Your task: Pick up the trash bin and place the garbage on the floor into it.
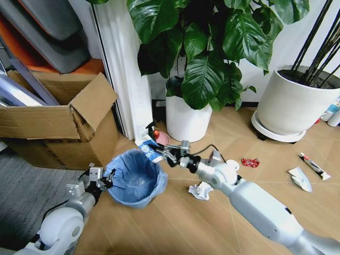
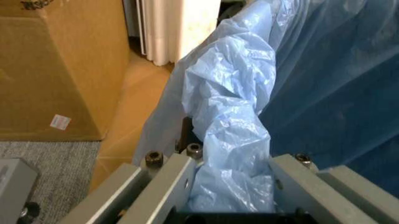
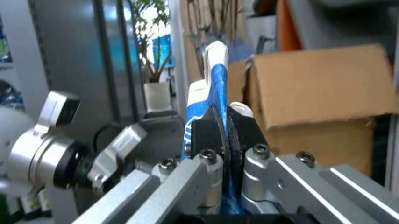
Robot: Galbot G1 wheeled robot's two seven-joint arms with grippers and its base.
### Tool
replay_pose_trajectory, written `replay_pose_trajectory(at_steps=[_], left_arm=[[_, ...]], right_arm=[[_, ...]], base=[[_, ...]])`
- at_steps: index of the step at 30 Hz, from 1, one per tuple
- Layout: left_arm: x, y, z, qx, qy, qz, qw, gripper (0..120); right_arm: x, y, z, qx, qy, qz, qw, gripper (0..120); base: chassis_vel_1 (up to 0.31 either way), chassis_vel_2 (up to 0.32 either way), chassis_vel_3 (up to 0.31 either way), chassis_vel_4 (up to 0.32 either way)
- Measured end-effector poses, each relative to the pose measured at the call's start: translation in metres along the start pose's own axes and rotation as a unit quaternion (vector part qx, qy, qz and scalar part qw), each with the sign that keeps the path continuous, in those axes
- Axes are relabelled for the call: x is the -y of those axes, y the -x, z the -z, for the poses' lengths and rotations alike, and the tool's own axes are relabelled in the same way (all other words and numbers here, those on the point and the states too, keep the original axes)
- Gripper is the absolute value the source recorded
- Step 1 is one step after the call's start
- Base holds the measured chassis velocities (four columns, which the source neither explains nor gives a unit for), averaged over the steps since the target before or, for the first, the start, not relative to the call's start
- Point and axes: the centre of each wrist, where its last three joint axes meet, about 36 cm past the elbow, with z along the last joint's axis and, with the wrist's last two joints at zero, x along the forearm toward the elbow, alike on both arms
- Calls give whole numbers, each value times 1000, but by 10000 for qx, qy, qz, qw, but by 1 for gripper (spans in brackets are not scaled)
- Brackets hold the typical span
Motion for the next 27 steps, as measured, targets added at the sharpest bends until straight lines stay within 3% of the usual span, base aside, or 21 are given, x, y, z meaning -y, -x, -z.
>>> replay_pose_trajectory(at_steps=[7,10,15,19,22,27], left_arm=[[-1,-6,1,19,-10,12,10000,1],[-2,-6,1,14,-1,18,10000,1],[-1,-7,3,25,-7,6,10000,1],[-1,-8,3,26,-13,7,10000,1],[-1,-9,3,33,-21,22,10000,1],[-3,-12,5,42,-25,84,10000,1]], right_arm=[[-3,18,-18,-192,120,252,9994,0],[-5,19,-22,-325,105,326,9989,6],[-4,11,-25,-528,38,349,9980,27],[-4,9,-25,-551,29,346,9979,36],[-4,8,-24,-586,17,361,9976,52],[2,5,-4,-319,-136,67,9994,71]], base=[[0,0,0,0],[0,0,0,0],[0,0,0,0],[0,0,0,0],[0,0,0,0],[0,0,0,0]])
